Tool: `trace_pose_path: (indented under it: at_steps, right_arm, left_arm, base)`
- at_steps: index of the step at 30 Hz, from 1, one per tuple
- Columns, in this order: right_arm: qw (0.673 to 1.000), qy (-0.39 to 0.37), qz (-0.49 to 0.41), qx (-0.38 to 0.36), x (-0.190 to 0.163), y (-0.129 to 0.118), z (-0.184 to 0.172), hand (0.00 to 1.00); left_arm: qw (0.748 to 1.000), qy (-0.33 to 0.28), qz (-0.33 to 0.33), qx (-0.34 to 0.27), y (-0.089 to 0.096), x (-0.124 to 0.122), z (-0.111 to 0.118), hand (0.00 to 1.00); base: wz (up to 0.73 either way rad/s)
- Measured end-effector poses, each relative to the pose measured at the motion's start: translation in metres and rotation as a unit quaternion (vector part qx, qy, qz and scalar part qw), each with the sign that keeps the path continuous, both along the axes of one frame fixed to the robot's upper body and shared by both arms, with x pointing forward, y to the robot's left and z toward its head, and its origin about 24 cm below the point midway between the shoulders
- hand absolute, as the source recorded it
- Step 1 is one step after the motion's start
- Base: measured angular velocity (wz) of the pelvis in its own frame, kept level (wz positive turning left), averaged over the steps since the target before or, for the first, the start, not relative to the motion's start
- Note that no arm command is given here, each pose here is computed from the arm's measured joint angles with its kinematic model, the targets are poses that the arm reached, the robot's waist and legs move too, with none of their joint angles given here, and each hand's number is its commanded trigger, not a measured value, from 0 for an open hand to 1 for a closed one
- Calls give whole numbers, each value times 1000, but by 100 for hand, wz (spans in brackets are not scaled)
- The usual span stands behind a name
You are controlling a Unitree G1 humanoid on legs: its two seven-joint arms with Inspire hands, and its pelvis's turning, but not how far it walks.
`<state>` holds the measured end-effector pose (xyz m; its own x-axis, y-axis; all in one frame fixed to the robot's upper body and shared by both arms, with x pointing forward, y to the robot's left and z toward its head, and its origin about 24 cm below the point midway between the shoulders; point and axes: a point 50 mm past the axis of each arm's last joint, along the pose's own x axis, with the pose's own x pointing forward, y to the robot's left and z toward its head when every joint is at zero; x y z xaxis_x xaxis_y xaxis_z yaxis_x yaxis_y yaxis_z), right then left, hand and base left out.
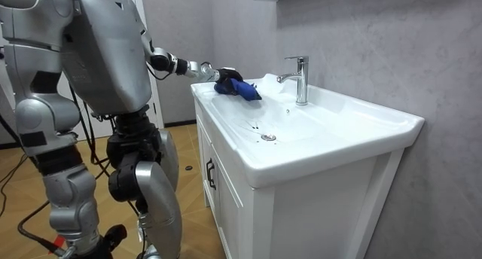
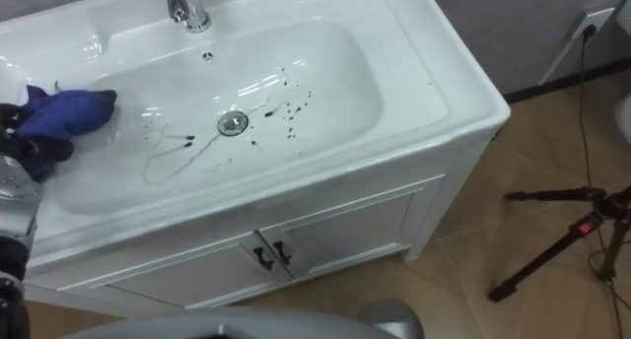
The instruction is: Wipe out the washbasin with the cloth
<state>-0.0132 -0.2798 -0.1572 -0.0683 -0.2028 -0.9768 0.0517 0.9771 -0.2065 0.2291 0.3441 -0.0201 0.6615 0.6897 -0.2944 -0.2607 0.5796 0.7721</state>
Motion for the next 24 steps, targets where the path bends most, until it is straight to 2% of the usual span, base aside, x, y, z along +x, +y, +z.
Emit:
trace_pose_path:
  at_steps: [7,13,20,24]
  right_arm:
    - [1000,-4,18,-8,5,-1,0,0]
    - [999,-16,29,-10,15,0,0,0]
    - [999,-21,40,-15,19,1,-1,0]
    - [998,-24,48,-19,21,4,-2,0]
  left_arm:
    - [1000,-13,-13,1,-11,6,3,100]
    - [998,-27,-53,16,-34,19,9,100]
    - [992,-102,-75,24,-56,30,32,100]
    - [990,-115,-74,27,-65,30,31,100]
  base:
    - [7]
    - [9]
    - [0]
    - [-7]
